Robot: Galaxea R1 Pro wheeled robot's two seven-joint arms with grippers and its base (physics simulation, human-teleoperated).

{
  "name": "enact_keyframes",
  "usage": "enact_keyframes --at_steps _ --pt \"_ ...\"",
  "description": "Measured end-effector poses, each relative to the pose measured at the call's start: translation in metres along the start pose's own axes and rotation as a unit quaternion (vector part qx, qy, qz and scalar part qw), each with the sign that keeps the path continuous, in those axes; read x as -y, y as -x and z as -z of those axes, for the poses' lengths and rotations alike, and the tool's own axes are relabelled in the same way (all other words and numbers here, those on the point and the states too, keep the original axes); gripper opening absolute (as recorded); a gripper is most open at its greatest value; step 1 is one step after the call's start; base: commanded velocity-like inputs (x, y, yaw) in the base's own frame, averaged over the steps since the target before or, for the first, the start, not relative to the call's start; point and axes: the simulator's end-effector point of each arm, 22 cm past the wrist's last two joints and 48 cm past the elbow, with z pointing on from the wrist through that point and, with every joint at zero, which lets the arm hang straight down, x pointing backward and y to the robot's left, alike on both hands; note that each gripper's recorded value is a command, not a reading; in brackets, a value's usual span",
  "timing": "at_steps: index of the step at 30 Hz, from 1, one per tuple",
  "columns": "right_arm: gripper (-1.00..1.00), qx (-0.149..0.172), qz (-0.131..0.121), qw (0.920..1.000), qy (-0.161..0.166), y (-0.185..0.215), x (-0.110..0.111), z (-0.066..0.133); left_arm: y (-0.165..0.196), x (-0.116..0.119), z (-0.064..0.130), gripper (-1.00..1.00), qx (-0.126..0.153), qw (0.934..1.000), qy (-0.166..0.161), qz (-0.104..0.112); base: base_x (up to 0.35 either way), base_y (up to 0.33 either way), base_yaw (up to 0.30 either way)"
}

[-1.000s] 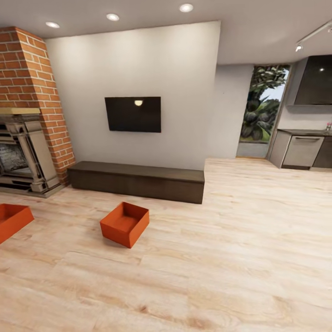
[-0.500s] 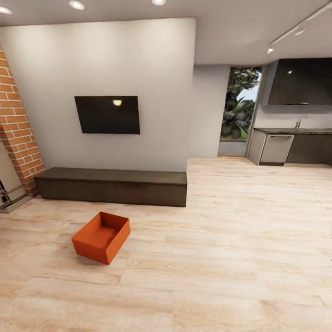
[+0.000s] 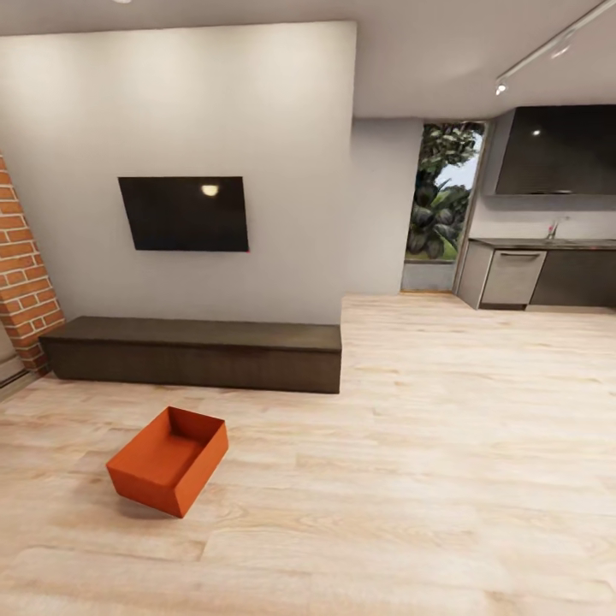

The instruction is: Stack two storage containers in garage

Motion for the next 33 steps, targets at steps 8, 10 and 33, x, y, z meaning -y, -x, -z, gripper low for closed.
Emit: enact_keyframes --at_steps 8,10,33 --pt "1.00 0.000 0.000 1.0000 0.000 0.0003 -0.0010 -0.0002 -0.0011 -0.0011 0.0000 1.00 -0.003 1.0000 0.001 0.000 0.308 -0.114 0.000" --pt "1.00 0.000 -0.001 1.0000 0.000 0.0004 -0.0017 -0.0002 -0.0010 -0.0018 0.0000 1.00 -0.003 1.0000 0.001 0.000 0.308 -0.114 0.000" --pt "1.00 0.001 0.000 1.0000 -0.002 0.0004 0.0015 0.0000 -0.0011 -0.0019 0.0000 1.00 -0.004 1.0000 0.001 0.000 0.308 -0.112 0.087"
